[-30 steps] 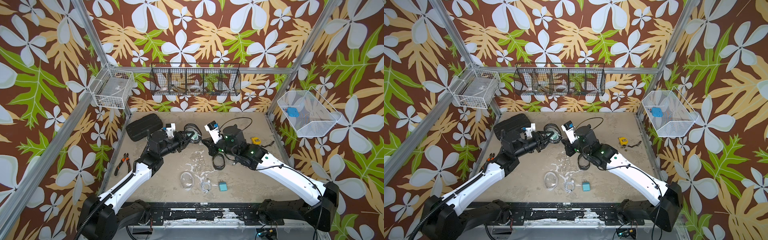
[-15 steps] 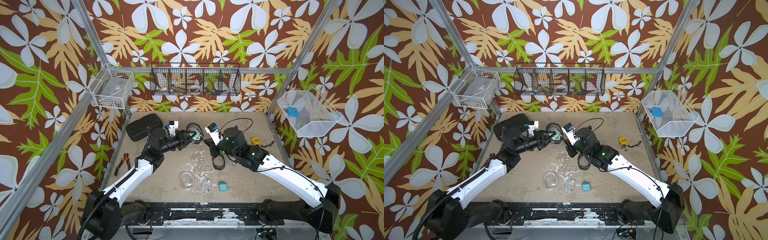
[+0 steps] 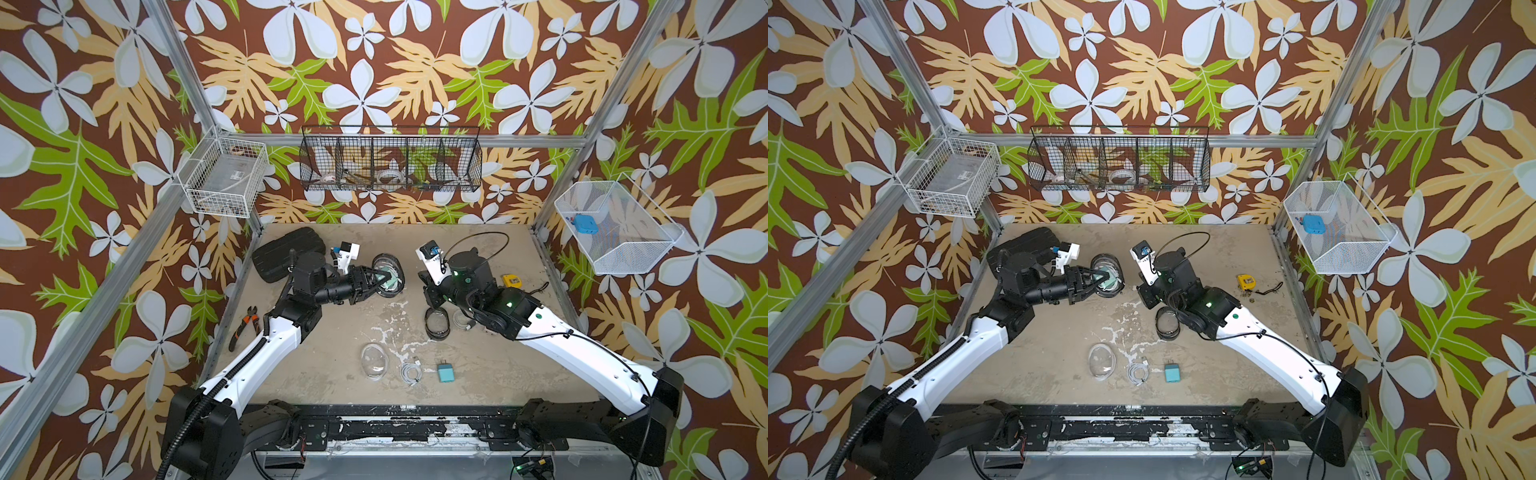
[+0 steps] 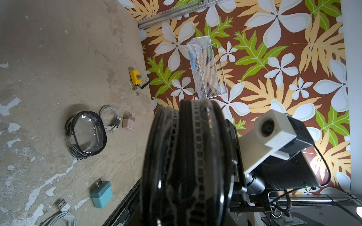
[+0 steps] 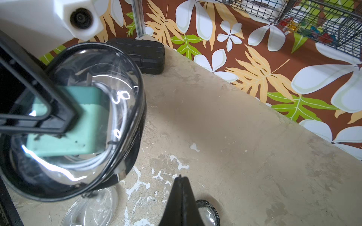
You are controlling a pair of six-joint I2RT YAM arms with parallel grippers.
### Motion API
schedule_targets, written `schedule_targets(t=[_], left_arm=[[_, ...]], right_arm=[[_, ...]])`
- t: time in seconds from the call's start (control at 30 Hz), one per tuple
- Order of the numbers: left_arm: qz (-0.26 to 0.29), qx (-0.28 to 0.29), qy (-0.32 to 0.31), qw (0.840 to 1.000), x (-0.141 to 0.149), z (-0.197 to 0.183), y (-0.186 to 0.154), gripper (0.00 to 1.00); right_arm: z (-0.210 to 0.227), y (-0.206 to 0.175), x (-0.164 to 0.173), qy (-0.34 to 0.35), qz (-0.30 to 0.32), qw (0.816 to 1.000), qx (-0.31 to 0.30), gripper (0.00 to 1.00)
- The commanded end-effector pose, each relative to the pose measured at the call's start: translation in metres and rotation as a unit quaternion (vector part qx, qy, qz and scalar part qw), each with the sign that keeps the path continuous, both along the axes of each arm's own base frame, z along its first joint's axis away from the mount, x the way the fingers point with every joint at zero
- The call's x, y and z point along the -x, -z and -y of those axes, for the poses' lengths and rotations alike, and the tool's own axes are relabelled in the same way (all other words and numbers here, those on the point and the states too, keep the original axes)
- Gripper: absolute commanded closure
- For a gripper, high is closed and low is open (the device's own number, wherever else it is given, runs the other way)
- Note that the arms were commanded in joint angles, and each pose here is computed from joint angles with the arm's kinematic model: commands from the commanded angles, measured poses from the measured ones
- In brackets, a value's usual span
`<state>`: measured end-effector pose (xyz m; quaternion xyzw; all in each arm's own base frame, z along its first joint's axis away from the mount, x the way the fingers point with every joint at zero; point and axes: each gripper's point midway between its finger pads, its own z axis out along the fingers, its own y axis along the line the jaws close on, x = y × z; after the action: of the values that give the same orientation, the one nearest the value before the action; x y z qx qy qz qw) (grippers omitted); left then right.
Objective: Pack away charging kits
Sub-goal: Zip the zipper on the storage bag, then adjust the storage bag.
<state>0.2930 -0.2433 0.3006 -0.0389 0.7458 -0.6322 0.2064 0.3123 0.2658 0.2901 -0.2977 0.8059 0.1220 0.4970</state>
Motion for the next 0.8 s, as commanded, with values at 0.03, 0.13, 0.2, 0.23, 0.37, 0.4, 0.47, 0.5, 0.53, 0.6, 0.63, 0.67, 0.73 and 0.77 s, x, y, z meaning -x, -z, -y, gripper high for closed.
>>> schedule_targets(t=[0.03, 0.13, 0.2, 0.23, 0.37, 0.4, 0.47, 0.5, 0.53, 0.6, 0.63, 0.67, 0.73, 0.77], left_arm=[[0.041, 0.012, 0.036, 0.998, 0.010, 0.002, -0.009, 1.00], [0.076, 0.015, 0.071, 0.994, 0.021, 0.005, -0.011, 1.00], [0.100, 0.021, 0.097, 0.990, 0.031, 0.007, -0.015, 1.00], [0.111, 0.024, 0.107, 0.988, 0.035, 0.007, -0.018, 1.00], [0.147, 0.023, 0.128, 0.981, 0.046, 0.007, -0.024, 1.00], [0.152, 0.023, 0.129, 0.980, 0.047, 0.008, -0.025, 0.99], [0.163, 0.022, 0.137, 0.977, 0.050, 0.011, -0.027, 0.96], [0.168, 0.021, 0.137, 0.976, 0.051, 0.012, -0.028, 0.95], [0.172, 0.020, 0.138, 0.975, 0.051, 0.014, -0.029, 0.94], [0.177, 0.022, 0.147, 0.973, 0.054, 0.019, -0.030, 0.93], [0.180, 0.025, 0.156, 0.971, 0.057, 0.023, -0.031, 0.92], [0.179, 0.026, 0.161, 0.970, 0.058, 0.026, -0.032, 0.92], [0.181, 0.031, 0.166, 0.969, 0.060, 0.028, -0.033, 0.92], [0.183, 0.035, 0.166, 0.968, 0.061, 0.028, -0.034, 0.92]], right_arm=[[0.005, -0.003, 0.001, 0.004, -0.008, 1.000, -0.014, 1.00], [0.001, -0.028, 0.013, -0.084, -0.062, 0.985, -0.140, 1.00], [0.004, -0.048, 0.023, -0.150, -0.094, 0.959, -0.223, 0.98], [0.008, -0.056, 0.026, -0.171, -0.109, 0.945, -0.257, 0.90], [-0.002, -0.065, 0.047, -0.254, -0.168, 0.904, -0.300, 0.59], [-0.005, -0.066, 0.052, -0.269, -0.179, 0.895, -0.308, 0.55], [-0.011, -0.065, 0.062, -0.288, -0.189, 0.886, -0.310, 0.48], [-0.015, -0.064, 0.066, -0.295, -0.190, 0.885, -0.305, 0.48], [-0.019, -0.060, 0.070, -0.298, -0.192, 0.886, -0.297, 0.50], [-0.024, -0.053, 0.073, -0.298, -0.203, 0.885, -0.293, 0.59], [-0.024, -0.049, 0.072, -0.296, -0.210, 0.884, -0.296, 0.62], [-0.024, -0.045, 0.072, -0.292, -0.213, 0.884, -0.297, 0.66], [-0.023, -0.036, 0.068, -0.279, -0.218, 0.888, -0.293, 0.67], [-0.022, -0.033, 0.066, -0.275, -0.220, 0.890, -0.291, 0.67]])
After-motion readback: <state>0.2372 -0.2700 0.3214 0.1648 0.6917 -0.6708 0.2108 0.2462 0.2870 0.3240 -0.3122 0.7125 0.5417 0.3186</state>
